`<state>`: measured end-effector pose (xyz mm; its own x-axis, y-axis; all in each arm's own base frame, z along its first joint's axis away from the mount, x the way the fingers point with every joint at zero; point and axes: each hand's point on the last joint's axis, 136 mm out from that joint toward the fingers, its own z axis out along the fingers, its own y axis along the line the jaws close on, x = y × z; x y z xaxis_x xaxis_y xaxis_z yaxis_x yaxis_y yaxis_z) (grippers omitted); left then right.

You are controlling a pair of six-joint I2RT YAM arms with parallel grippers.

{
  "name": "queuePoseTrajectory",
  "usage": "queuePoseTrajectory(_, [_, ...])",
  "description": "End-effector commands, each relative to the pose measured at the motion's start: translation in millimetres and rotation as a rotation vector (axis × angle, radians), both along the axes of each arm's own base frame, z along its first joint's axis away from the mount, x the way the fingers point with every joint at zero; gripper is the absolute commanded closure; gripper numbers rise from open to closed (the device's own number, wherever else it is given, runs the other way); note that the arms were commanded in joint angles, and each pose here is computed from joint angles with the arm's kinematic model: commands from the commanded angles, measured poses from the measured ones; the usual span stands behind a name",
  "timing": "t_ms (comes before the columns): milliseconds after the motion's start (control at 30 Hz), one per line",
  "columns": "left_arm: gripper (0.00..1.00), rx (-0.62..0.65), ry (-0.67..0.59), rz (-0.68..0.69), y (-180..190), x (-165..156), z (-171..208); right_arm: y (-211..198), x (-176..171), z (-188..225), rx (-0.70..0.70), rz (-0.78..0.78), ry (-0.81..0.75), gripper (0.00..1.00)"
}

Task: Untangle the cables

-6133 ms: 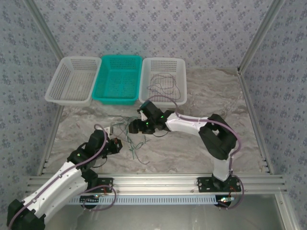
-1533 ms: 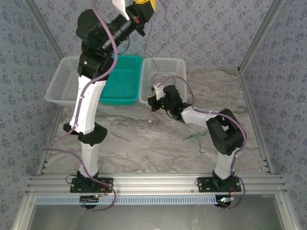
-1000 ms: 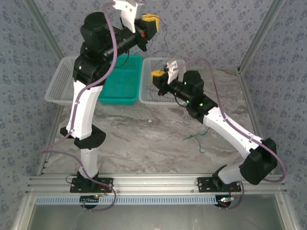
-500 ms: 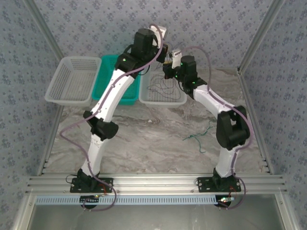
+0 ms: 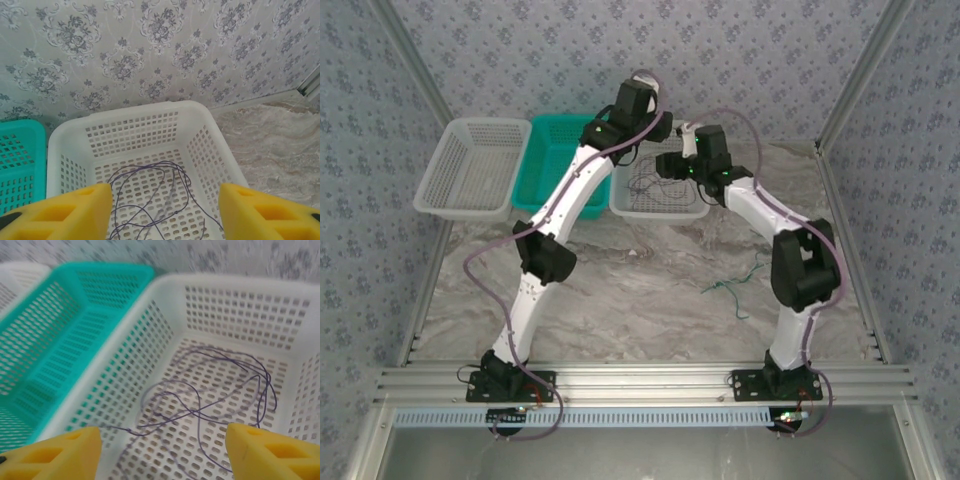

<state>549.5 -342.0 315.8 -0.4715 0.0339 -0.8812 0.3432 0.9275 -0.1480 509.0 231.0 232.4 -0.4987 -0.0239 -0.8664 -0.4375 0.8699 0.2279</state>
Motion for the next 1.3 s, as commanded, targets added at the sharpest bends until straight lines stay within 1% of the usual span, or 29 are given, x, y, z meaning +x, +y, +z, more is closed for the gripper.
queuePoseTrajectory(0, [0.39,-0.079,-0.052,-0.012,13.7,-14.6,53.5,1.6,-30.8,48.8,0.049,0.049,-0.064,0.32])
queuePoseTrajectory(67, [0.38,-0.097,-0.055,-0.065,5.9,-26.3,64.6,-0.5,-44.5,60.9,0.064,0.059,-0.072,0.32])
queuePoseTrajectory(133, [0.38,-0.111,-0.080,-0.116,-1.7,-43.2,84.5,-11.4,-58.6,73.6,0.075,0.033,-0.065,0.31])
queuePoseTrajectory(167, [0.38,-0.119,-0.102,-0.143,-4.4,-54.9,99.5,-22.8,-65.6,76.9,0.079,-0.007,-0.043,0.31])
queuePoseTrajectory(233, [0.38,-0.130,-0.138,-0.192,-7.4,-79.1,126.4,-58.2,-75.9,73.8,0.088,-0.159,0.027,0.31])
queuePoseTrajectory(300, [0.38,-0.136,-0.161,-0.257,-10.5,-107.1,149.0,-107.7,-91.8,59.5,0.103,-0.365,0.148,0.30])
queuePoseTrajectory(333, [0.38,-0.126,-0.169,-0.289,-12.4,-119.7,155.3,-126.1,-101.4,51.6,0.108,-0.429,0.200,0.30])
queuePoseTrajectory(433, [0.39,-0.072,-0.177,-0.416,-21.7,-162.7,160.4,-174.7,-137.7,20.2,0.113,-0.586,0.318,0.30])
queuePoseTrajectory(467, [0.39,-0.060,-0.173,-0.454,-23.1,-173.9,154.4,-187.8,-149.8,6.7,0.122,-0.633,0.352,0.30])
queuePoseTrajectory(533, [0.39,-0.107,-0.227,-0.509,-15.9,-194.7,157.0,-210.8,-177.4,-22.5,0.104,-0.716,0.443,0.30])
queuePoseTrajectory(600, [0.39,-0.127,-0.283,-0.509,5.6,-210.8,153.0,-228.1,-197.0,-46.2,0.088,-0.769,0.520,0.29])
queuePoseTrajectory(733, [0.39,-0.101,-0.274,-0.494,40.9,-241.4,138.3,-249.0,-219.9,-83.5,0.026,-0.826,0.633,0.28])
queuePoseTrajectory(800, [0.39,-0.128,-0.257,-0.489,51.2,-257.1,123.5,-260.6,-226.7,-99.3,-0.009,-0.866,0.663,0.28])
queuePoseTrajectory(933, [0.38,-0.159,-0.227,-0.470,64.6,-279.7,87.9,-275.2,-224.2,-125.4,-0.007,-0.917,0.713,0.28])
queuePoseTrajectory(1033, [0.37,-0.159,-0.211,-0.474,66.6,-292.0,57.3,-278.2,-211.1,-138.7,-0.003,-0.902,0.713,0.37])
queuePoseTrajectory(1067, [0.37,-0.155,-0.202,-0.482,65.6,-295.8,46.2,-279.1,-206.5,-140.0,-0.003,-0.897,0.706,0.42])
queuePoseTrajectory(1167, [0.35,-0.140,-0.161,-0.543,55.9,-310.3,17.5,-281.2,-192.2,-138.3,-0.009,-0.879,0.666,0.51])
queuePoseTrajectory(1233, [0.35,-0.124,-0.136,-0.592,46.3,-322.1,0.3,-277.5,-185.8,-135.9,0.001,-0.845,0.654,0.62])
queuePoseTrajectory(1267, [0.35,-0.117,-0.125,-0.611,41.5,-327.0,-8.7,-275.1,-183.6,-134.6,0.004,-0.827,0.650,0.71])
